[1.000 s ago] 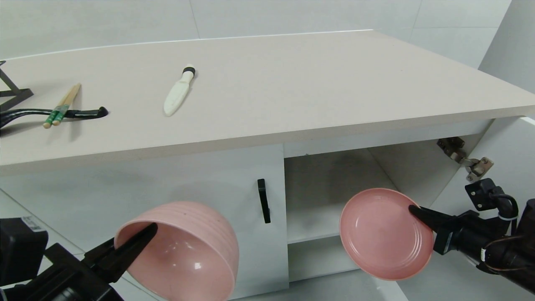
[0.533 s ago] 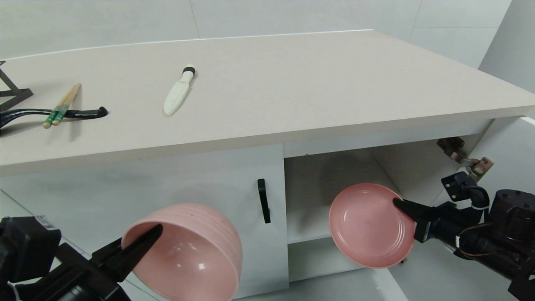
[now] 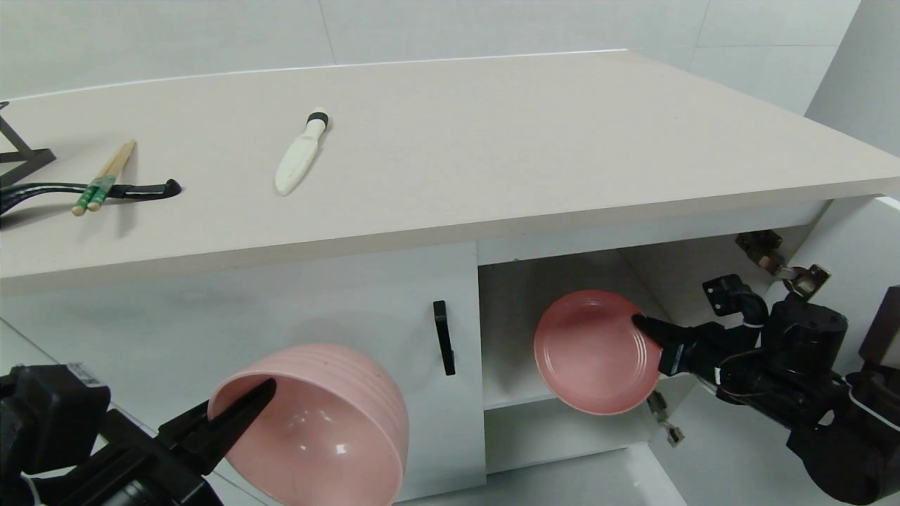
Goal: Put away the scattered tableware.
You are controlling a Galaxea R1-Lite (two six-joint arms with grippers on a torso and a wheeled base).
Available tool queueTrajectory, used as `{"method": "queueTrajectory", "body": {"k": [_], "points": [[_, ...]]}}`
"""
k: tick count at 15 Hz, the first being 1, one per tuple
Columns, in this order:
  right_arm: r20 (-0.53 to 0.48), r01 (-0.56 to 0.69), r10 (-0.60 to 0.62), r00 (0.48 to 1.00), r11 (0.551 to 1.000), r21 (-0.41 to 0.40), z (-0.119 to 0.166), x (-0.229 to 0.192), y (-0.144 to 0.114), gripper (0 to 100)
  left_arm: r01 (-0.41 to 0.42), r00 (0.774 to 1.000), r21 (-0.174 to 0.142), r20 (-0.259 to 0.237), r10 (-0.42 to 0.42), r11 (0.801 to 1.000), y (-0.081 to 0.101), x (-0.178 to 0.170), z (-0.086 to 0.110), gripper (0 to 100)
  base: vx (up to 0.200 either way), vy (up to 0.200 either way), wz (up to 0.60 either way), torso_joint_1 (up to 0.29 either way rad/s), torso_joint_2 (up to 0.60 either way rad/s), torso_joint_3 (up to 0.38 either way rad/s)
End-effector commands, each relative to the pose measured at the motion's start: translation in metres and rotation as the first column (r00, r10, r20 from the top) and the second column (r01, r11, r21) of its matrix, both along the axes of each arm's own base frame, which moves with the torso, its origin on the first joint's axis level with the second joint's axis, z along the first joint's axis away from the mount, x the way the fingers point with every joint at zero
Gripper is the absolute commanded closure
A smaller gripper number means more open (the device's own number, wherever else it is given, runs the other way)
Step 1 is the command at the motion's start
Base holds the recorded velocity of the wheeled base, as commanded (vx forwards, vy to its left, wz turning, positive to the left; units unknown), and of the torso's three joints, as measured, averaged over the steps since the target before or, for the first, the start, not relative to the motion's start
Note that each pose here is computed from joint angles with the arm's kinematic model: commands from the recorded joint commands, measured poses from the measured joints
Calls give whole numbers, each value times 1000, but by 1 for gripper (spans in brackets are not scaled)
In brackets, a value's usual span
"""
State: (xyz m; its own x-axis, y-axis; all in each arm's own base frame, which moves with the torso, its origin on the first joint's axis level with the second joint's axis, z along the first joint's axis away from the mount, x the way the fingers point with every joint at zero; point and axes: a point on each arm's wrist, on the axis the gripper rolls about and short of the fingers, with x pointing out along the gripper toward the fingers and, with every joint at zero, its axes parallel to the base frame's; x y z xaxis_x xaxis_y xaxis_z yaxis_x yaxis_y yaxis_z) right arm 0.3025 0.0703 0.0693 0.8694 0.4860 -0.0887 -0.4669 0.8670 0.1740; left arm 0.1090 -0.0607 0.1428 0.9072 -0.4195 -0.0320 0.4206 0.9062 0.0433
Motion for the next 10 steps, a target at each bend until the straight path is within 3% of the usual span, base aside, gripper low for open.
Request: {"method": "queueTrajectory", "body": {"k": [1, 10], "points": [[-33, 1, -1, 999, 1000, 9, -17, 15, 3, 100, 1, 1000, 0, 2, -1, 1000, 0, 0, 0, 100, 0, 0, 0, 0, 0, 0], [-5, 65, -65, 998, 997, 48, -40, 61, 9, 100, -2, 1000, -2, 14, 2, 1000, 1, -1, 2, 100, 0, 0, 0, 0, 0, 0]]}}
